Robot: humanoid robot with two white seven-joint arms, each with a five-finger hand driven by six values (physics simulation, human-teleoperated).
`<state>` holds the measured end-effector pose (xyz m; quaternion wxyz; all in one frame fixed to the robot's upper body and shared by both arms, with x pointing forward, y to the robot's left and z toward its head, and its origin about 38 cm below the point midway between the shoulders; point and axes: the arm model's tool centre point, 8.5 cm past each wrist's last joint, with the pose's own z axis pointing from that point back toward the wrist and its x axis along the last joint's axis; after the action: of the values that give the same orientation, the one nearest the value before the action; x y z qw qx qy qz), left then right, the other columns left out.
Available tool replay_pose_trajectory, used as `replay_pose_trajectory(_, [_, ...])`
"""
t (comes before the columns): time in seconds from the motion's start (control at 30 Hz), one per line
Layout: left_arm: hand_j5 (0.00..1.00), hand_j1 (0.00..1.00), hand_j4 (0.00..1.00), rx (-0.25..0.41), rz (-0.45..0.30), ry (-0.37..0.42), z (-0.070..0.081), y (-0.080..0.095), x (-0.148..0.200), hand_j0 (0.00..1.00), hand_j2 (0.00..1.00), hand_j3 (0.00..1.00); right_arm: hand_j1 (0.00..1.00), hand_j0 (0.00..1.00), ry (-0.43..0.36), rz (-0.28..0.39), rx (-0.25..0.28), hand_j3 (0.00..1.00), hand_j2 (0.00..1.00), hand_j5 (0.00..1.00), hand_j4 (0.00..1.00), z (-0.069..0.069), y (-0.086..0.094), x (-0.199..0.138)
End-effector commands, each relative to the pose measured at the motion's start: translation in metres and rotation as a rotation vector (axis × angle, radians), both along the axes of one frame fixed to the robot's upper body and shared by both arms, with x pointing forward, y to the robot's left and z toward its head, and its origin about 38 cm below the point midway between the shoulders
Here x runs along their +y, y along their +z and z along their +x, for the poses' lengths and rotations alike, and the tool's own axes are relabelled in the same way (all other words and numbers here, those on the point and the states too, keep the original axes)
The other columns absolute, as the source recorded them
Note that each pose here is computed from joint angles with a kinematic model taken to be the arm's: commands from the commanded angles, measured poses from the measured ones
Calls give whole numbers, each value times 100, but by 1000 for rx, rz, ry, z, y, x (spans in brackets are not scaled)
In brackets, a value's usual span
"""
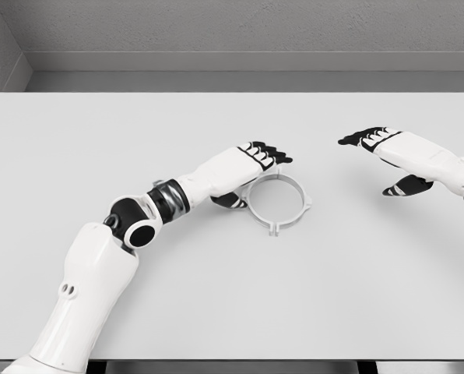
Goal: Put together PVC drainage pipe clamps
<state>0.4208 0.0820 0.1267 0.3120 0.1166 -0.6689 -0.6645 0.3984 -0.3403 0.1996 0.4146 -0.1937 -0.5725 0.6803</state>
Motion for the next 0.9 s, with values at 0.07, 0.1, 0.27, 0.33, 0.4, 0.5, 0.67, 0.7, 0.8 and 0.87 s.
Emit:
replay_pose_trajectory(0.07, [100, 100, 100, 0, -9, -2, 0, 1, -1, 100, 100, 100, 100, 100, -2, 4, 0, 100, 100, 100, 100, 0, 1, 0])
replay_pose_trajectory(0.1, [100, 100, 100, 0, -9, -2, 0, 1, -1, 100, 100, 100, 100, 100, -2, 4, 0, 100, 100, 100, 100, 0, 1, 0])
replay_pose_trajectory(0.27, [100, 100, 100, -6, -13, -7, -2, 3, -5, 100, 100, 100, 100, 100, -1, 4, 0, 100, 100, 100, 100, 0, 0, 0])
replay_pose_trajectory(0.33, [100, 100, 100, -5, -15, -7, -2, 4, -5, 100, 100, 100, 100, 100, 0, 4, 1, 100, 100, 100, 100, 0, 0, 0])
replay_pose_trajectory(0.4, [100, 100, 100, -8, -16, -8, -3, 5, -5, 100, 100, 100, 100, 100, 0, 4, 1, 100, 100, 100, 100, 0, 0, 0])
replay_pose_trajectory(0.5, [100, 100, 100, -5, -17, -8, -5, 3, -5, 100, 100, 100, 100, 100, 0, 4, 1, 100, 100, 100, 100, 0, 0, 0])
replay_pose_trajectory(0.67, [100, 100, 100, -10, -16, 1, -4, 4, 1, 100, 100, 100, 100, 100, -2, 4, 0, 100, 100, 100, 100, 0, 0, -1])
replay_pose_trajectory(0.7, [100, 100, 100, -10, -17, 1, -4, 4, 2, 100, 100, 100, 100, 100, -1, 4, 1, 100, 100, 100, 100, 0, 0, 0])
replay_pose_trajectory(0.8, [100, 100, 100, -12, -21, 8, -2, 5, 6, 100, 100, 100, 100, 100, -1, 5, -1, 100, 100, 100, 100, 0, 1, 0])
replay_pose_trajectory(0.87, [100, 100, 100, -49, -26, 35, -6, 15, 27, 100, 100, 100, 100, 100, -1, 6, 0, 100, 100, 100, 100, 0, 1, 0])
